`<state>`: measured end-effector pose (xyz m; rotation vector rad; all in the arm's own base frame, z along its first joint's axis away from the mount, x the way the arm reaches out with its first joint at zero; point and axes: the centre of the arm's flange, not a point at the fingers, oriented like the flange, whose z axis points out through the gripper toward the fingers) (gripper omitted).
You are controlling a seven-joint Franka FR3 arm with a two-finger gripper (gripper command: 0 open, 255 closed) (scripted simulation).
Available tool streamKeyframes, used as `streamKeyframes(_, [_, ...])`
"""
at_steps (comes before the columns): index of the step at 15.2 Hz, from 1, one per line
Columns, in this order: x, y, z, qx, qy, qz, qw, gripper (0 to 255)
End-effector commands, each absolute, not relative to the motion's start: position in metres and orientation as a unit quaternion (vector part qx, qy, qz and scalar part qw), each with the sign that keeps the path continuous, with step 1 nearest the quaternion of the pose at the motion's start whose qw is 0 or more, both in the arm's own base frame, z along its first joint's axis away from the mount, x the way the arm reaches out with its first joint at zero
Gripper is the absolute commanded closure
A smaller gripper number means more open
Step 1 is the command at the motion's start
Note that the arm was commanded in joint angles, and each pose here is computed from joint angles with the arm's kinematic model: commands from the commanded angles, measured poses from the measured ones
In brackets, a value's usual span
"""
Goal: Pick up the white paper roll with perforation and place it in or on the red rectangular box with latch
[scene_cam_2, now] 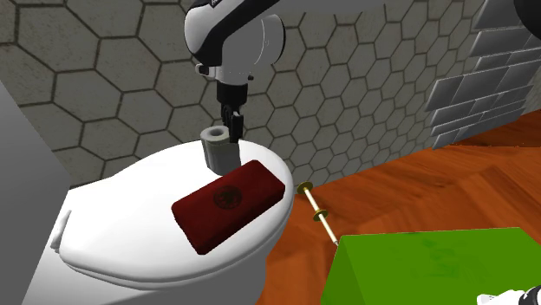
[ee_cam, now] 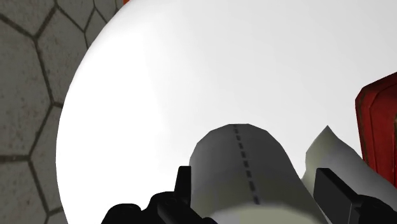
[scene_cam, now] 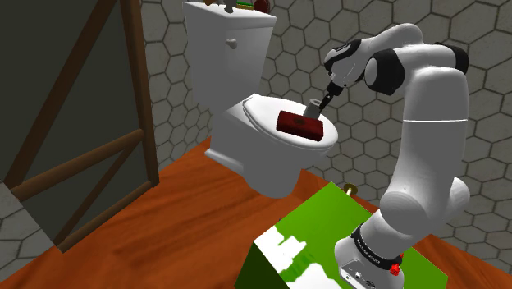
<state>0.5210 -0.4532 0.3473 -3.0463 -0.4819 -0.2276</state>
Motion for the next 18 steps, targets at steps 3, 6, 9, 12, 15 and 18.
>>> streamKeyframes(3, [0.522,-0.452,0.352,-0.985,-0.156,-0.074,0.025,255])
streamKeyframes(6, [0.522,-0.452,0.367,-0.985,-0.156,-0.074,0.025,255])
streamKeyframes(9, [0.522,-0.452,0.383,-0.985,-0.156,-0.074,0.025,255])
streamKeyframes(12, [0.522,-0.452,0.399,-0.985,-0.156,-0.074,0.025,255])
streamKeyframes(15, [0.522,-0.452,0.415,-0.985,-0.156,-0.074,0.025,255])
streamKeyframes(18, [0.522,-0.452,0.431,-0.985,-0.156,-0.074,0.025,255])
